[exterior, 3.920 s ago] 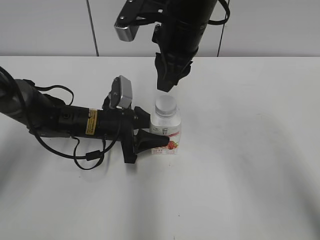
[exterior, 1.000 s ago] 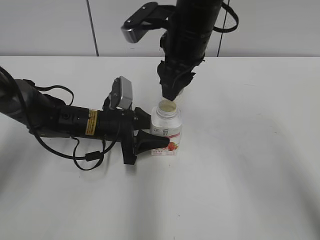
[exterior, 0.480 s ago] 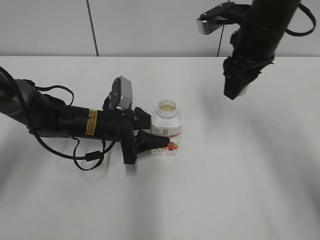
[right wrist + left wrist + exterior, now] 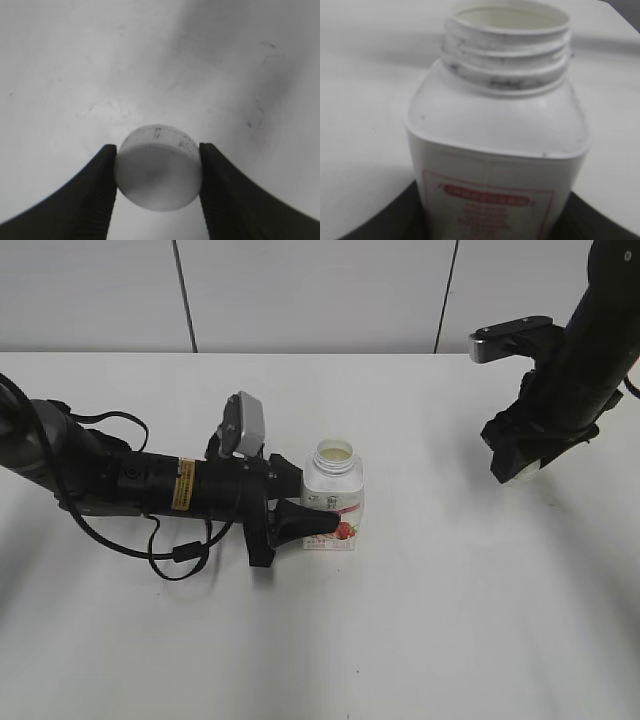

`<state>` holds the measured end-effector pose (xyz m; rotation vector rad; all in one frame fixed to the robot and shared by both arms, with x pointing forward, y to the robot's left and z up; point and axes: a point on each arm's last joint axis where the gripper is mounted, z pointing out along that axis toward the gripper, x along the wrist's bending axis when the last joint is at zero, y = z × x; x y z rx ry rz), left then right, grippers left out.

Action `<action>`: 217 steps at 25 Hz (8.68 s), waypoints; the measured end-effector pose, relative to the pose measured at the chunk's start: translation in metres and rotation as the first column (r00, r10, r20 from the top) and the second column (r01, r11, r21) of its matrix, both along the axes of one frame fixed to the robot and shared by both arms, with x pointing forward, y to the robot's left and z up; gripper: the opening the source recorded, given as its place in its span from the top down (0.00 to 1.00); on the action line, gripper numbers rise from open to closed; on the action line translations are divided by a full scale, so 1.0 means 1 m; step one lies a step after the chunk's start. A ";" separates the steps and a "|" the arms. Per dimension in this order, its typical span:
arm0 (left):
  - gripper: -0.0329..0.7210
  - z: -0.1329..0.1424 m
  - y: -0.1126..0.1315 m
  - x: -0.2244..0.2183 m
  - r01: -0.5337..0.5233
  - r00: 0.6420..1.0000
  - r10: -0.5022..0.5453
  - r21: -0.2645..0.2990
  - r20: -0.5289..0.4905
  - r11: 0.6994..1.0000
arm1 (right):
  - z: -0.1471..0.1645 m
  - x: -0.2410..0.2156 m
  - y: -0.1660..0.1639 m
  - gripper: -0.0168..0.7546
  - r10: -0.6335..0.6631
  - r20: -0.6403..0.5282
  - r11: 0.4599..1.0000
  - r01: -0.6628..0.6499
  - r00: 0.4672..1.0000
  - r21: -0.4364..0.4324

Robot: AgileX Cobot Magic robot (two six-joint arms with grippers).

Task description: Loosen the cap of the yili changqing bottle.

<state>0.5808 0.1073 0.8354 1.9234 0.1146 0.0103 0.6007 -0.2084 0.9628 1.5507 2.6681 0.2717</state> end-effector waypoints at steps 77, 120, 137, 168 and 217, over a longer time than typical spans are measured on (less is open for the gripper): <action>0.20 0.161 0.148 0.050 -0.827 0.561 0.729 0.292 0.391 0.480 | 0.111 0.007 0.001 0.21 -0.264 0.249 0.960 0.229 0.932 0.162; 0.21 0.211 0.179 -0.060 -0.538 0.204 0.979 0.838 0.025 0.091 | 0.149 -0.068 -0.082 0.22 -0.347 0.137 0.935 0.330 0.928 0.130; 0.21 0.215 0.183 -0.174 -0.701 0.195 0.981 0.701 0.007 0.135 | 0.092 -0.175 -0.080 0.22 -0.337 0.130 0.939 0.322 0.933 0.121; 0.21 0.220 0.191 -0.304 -0.918 0.165 0.986 0.364 -0.002 0.154 | 0.083 -0.308 -0.076 0.22 -0.371 0.425 0.925 0.285 0.826 0.253; 0.21 0.224 0.193 -0.351 -0.982 0.168 0.986 0.085 0.015 0.166 | 0.091 -0.372 -0.075 0.22 -0.322 0.741 0.945 0.149 0.590 0.291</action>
